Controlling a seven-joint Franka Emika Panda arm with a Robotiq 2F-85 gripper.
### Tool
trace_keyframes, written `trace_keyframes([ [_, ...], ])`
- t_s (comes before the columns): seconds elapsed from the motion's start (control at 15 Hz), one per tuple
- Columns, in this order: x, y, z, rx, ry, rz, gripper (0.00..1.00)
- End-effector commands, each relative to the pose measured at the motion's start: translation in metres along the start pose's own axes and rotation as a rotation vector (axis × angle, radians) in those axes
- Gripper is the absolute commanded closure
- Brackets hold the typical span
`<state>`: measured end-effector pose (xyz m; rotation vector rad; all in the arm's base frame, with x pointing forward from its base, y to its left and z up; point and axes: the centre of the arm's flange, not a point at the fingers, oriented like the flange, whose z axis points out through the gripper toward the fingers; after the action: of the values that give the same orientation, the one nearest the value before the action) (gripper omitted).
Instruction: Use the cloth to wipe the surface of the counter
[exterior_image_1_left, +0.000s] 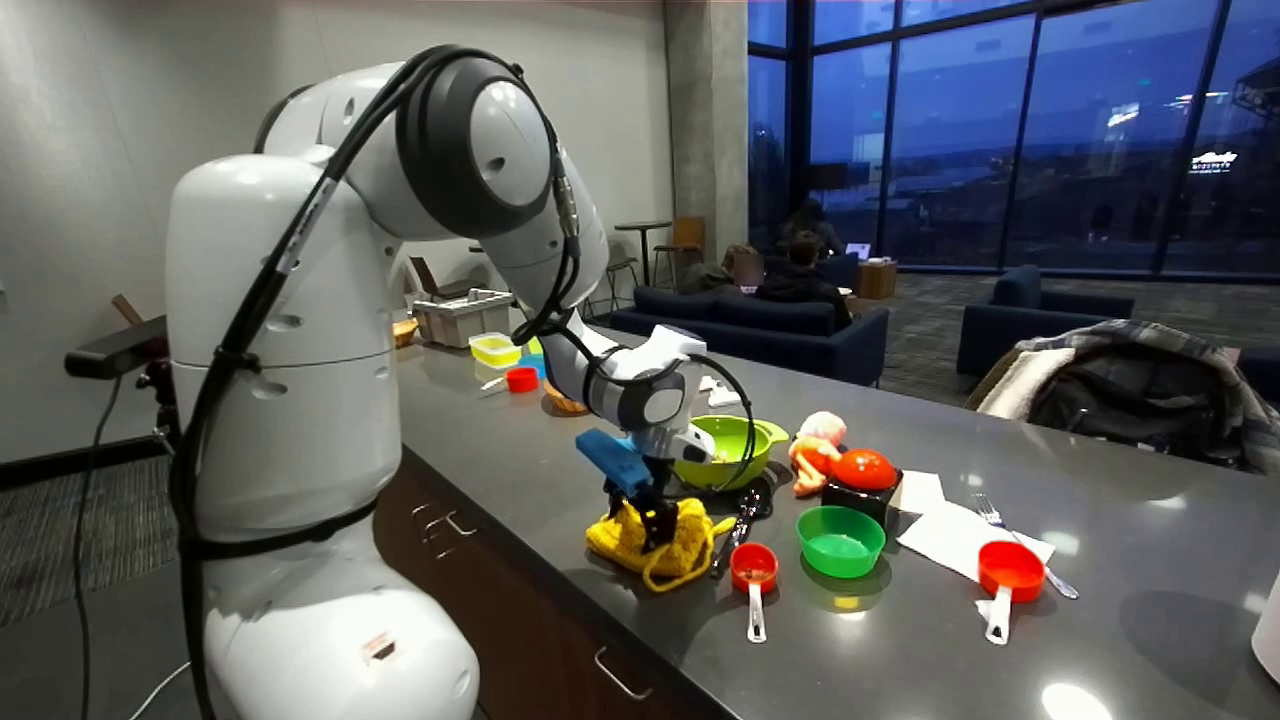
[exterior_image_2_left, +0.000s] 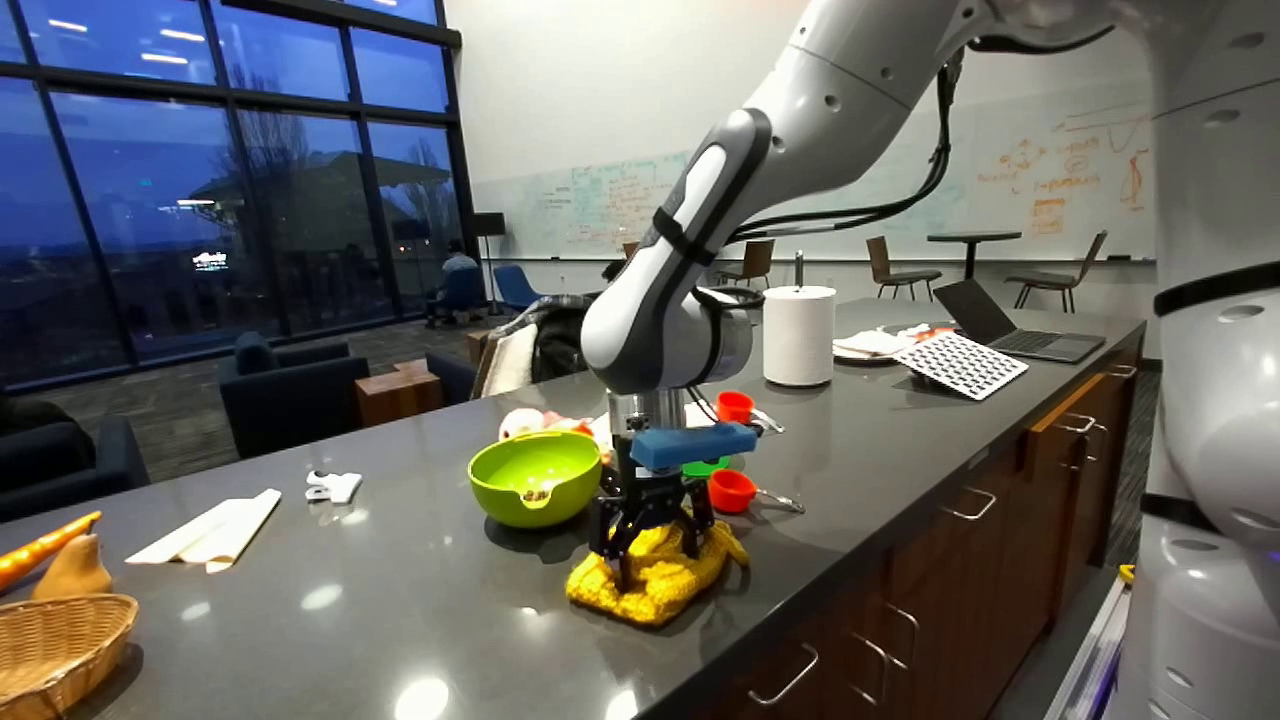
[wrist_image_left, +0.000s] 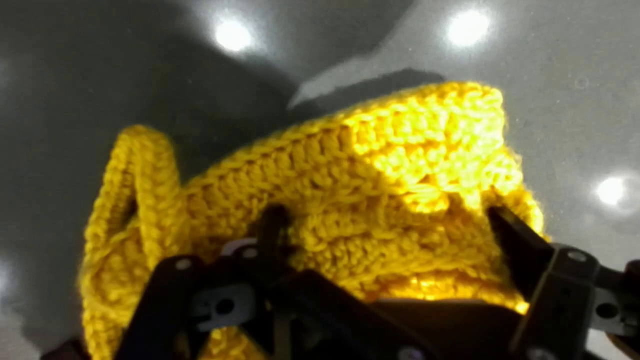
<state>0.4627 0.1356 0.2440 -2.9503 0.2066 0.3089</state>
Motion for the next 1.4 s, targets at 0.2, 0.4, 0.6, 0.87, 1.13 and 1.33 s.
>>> trace_keyframes([
  [0.2,0.0081,0.0093,0.0186,-0.041,0.135,0.15,0.0],
  [0.4,0.0094,0.01,0.0191,-0.068,0.159,0.183,0.0],
  [0.6,0.0103,0.0079,0.0217,-0.099,0.171,0.201,0.0],
  [0.87,0.008,0.0037,0.0237,-0.122,0.157,0.196,0.26],
  [1.13,0.007,0.0044,0.0189,-0.129,0.151,0.188,0.44],
  [1.33,0.0064,0.0056,0.0138,-0.131,0.149,0.187,0.64],
])
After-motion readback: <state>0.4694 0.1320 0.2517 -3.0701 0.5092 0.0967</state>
